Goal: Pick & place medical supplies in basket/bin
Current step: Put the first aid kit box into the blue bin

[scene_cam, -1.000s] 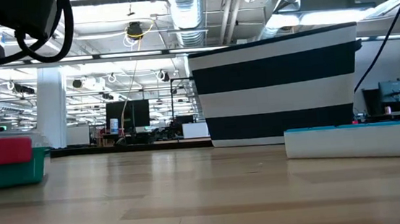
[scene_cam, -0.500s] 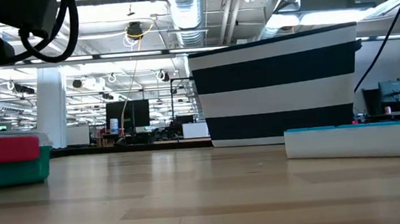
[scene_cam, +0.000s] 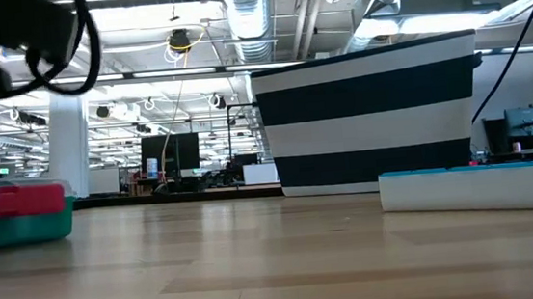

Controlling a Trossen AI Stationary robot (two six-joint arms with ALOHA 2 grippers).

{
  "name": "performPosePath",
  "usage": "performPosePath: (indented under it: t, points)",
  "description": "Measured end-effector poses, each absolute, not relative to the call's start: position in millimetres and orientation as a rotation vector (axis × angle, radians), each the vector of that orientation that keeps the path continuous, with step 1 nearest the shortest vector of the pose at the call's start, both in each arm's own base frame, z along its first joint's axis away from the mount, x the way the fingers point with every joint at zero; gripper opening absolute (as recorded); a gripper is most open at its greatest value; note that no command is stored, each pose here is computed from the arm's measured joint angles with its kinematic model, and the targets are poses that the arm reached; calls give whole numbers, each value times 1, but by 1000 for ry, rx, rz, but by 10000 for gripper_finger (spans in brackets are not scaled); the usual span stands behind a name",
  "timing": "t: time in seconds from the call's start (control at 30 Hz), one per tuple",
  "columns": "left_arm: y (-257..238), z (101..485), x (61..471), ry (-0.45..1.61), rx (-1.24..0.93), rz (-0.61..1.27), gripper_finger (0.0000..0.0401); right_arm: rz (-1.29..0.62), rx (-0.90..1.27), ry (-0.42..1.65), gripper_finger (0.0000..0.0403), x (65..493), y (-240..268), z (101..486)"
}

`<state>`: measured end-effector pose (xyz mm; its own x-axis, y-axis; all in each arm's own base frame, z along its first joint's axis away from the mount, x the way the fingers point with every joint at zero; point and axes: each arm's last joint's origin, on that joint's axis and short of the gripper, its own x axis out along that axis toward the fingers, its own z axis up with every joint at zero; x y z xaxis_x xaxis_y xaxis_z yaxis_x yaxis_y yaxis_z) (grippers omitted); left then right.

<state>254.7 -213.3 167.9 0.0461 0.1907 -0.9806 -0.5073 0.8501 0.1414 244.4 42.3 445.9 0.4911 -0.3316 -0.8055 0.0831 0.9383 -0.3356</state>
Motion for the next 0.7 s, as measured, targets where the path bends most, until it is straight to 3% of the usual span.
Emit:
performPosePath:
  t: [0.17, 0.5, 0.7]
  points:
    - [-206, 147, 245, 1491, -317, 552, 87, -255, -267, 1030, 120, 244, 42, 446]
    - [-203, 151, 248, 1466, -256, 590, 84, -257, -266, 1030, 120, 245, 42, 446]
    - [-202, 157, 255, 1379, -290, 635, 29, -257, -266, 1030, 120, 245, 42, 446]
